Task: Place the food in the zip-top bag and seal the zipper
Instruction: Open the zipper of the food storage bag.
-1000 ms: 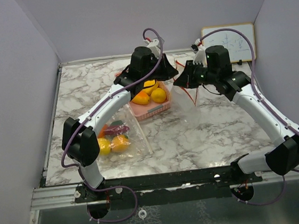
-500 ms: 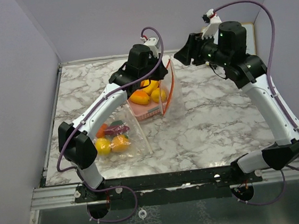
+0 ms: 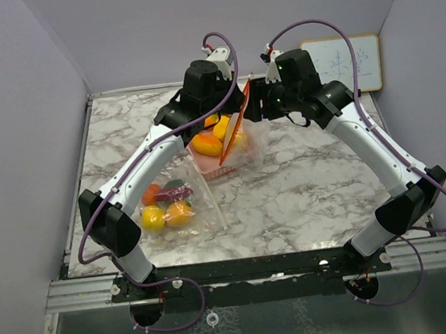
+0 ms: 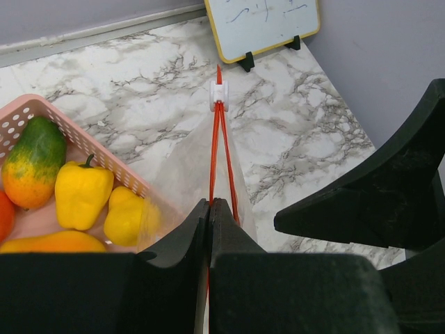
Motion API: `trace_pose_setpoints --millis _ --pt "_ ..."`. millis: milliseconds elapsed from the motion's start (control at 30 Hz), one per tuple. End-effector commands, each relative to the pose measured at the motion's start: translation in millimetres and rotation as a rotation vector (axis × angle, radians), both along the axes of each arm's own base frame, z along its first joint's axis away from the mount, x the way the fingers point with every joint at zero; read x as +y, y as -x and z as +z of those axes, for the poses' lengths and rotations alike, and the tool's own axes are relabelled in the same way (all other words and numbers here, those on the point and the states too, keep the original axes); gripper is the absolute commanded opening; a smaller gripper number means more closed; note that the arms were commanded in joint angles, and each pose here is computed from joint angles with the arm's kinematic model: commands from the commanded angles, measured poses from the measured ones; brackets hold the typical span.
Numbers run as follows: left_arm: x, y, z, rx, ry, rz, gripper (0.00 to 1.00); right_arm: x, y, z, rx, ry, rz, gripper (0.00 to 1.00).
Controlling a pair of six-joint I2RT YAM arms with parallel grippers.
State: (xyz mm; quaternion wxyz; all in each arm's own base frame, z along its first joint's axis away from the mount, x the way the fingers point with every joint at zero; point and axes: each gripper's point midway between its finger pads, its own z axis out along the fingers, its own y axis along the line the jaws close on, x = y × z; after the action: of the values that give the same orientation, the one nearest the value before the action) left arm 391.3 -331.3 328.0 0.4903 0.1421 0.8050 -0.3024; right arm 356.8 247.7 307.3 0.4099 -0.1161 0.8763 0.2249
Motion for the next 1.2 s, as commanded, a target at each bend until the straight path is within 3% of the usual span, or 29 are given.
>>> trace_pose_setpoints --millis 0,400,800,967,1067,1167 --pt "-2 0 20 -0.046 0.040 0.001 0.00 -6 3 23 -0.046 -0.019 -0.043 0.55" --pt "4 -4 7 -0.031 0.000 0.041 0.00 -3 8 47 -0.089 -0.067 -0.040 0.58" --pt "-3 -4 18 -0.043 0.038 0.018 0.00 0 -4 -2 0.009 0.016 -0.083 0.59" --pt "-4 -1 27 -0.057 0.063 0.008 0.00 -13 -13 -25 0.027 0.095 -0.151 0.52" --pt "-3 3 34 -0.068 0.079 -0.001 0.00 -27 -18 -38 0.031 0.170 -0.211 0.41" --pt "9 3 37 -0.090 0.043 0.033 0.00 -55 -25 -36 -0.011 0.263 -0.330 0.05"
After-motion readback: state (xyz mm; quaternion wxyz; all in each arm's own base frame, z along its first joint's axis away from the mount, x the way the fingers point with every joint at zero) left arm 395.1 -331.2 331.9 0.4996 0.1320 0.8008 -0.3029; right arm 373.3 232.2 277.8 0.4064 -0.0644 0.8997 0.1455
